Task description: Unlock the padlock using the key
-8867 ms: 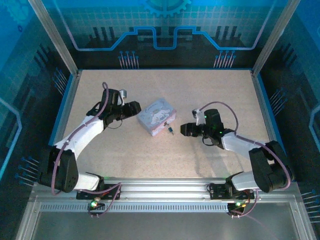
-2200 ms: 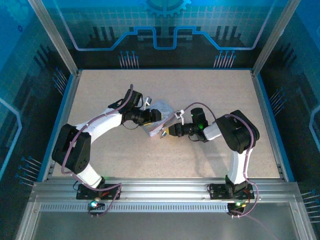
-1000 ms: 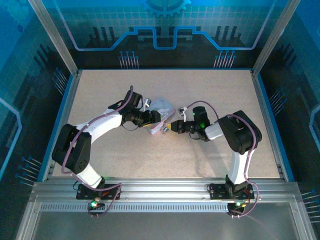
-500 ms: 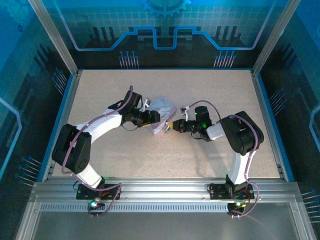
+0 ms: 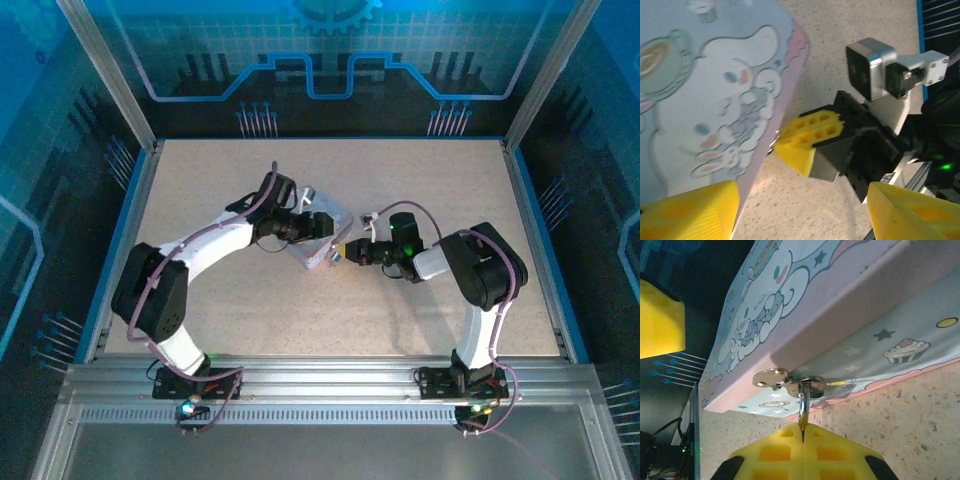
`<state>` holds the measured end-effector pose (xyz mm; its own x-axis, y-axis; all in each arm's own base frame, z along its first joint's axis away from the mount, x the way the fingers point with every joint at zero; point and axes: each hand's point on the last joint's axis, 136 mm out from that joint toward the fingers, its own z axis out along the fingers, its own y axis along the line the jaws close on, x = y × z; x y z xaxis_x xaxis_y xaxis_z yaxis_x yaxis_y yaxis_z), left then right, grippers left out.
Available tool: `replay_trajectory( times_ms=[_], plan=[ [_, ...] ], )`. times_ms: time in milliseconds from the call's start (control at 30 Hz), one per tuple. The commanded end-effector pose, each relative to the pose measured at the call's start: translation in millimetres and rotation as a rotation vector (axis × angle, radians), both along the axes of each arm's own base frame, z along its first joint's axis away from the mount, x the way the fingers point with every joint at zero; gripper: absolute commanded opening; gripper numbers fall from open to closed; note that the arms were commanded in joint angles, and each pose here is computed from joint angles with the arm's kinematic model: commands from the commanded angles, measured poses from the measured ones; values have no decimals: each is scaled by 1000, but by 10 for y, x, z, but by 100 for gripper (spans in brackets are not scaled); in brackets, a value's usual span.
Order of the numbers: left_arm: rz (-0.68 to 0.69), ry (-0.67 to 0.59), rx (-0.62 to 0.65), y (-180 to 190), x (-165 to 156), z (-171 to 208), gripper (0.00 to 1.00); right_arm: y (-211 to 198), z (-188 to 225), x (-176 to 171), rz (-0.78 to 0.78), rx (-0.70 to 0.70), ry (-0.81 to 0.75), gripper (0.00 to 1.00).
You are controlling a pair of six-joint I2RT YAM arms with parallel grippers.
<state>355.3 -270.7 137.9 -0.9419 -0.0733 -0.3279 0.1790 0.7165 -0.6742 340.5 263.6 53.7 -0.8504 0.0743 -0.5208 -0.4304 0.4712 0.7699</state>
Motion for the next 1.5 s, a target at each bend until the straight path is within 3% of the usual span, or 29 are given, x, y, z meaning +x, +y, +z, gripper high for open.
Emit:
replay_trajectory(
  times_ms=[0, 200, 600, 800, 1200, 1467],
  plan=[
    [-22, 27, -26, -174, 30, -36, 70, 8, 89, 55, -1, 18, -14, 3],
    [-31, 52, 8, -213, 29, -216, 70, 7, 113, 88, -12, 19, -21, 3],
    [-13, 169, 94, 28, -322, -720, 70, -40, 150, 242, -48, 23, -33, 2],
    [-4, 181, 113, 99, -370, -770, 70, -83, 189, 319, -60, 29, -46, 2],
    [20, 148, 85, 154, -285, -648, 71, -178, 225, 243, -52, -16, -53, 2],
    [38, -2, -19, 163, -30, -76, 74, -345, 331, 50, -59, -77, -67, 2]
  ],
)
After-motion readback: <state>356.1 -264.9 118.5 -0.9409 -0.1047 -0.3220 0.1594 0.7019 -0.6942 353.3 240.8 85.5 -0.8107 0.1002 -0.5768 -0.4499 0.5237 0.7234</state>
